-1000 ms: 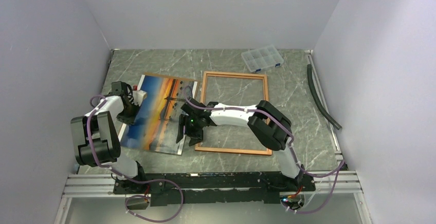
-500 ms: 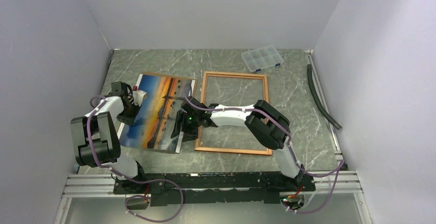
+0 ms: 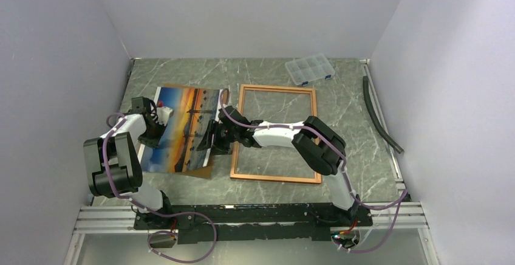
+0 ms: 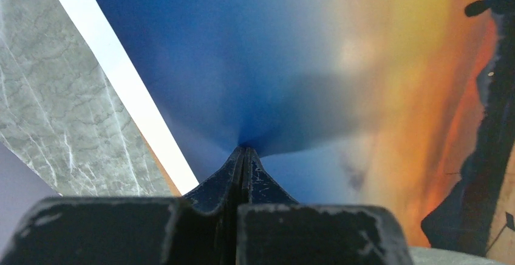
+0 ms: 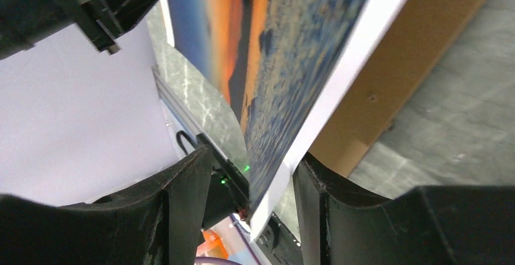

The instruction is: Put the photo into the frame

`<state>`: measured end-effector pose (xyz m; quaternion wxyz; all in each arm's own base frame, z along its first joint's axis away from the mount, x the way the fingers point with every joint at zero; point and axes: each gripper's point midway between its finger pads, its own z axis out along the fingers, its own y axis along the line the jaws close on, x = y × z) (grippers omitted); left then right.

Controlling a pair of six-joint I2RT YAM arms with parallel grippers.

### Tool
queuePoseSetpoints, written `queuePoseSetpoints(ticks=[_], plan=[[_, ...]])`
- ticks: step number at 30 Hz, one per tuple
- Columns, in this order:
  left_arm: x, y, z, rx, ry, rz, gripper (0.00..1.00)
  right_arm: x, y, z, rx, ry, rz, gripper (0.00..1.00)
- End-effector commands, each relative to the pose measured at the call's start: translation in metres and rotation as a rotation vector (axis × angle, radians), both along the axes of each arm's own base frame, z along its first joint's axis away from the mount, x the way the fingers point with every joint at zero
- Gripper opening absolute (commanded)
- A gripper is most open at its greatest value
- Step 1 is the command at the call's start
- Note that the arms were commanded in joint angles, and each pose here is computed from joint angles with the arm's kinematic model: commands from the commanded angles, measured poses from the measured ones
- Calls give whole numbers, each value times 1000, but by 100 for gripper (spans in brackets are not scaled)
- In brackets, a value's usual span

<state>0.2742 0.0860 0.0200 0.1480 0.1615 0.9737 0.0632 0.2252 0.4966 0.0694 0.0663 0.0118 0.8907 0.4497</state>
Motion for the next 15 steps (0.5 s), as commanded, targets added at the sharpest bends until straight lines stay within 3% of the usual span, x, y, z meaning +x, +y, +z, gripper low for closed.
queuePoseSetpoints(ticks=[1, 6, 9, 15], plan=[[-5, -11, -8, -46, 15, -18, 3, 0, 12, 47, 150, -61, 30, 54], [-4, -10, -9, -44, 18, -18, 3, -2, 13, 58, 225, -82, 51, 54], [-3, -10, -8, -44, 17, -16, 3, 3, 12, 50, 184, -69, 46, 52], [4, -9, 9, -44, -9, -13, 3, 7, 5, 35, 121, -32, 19, 25]])
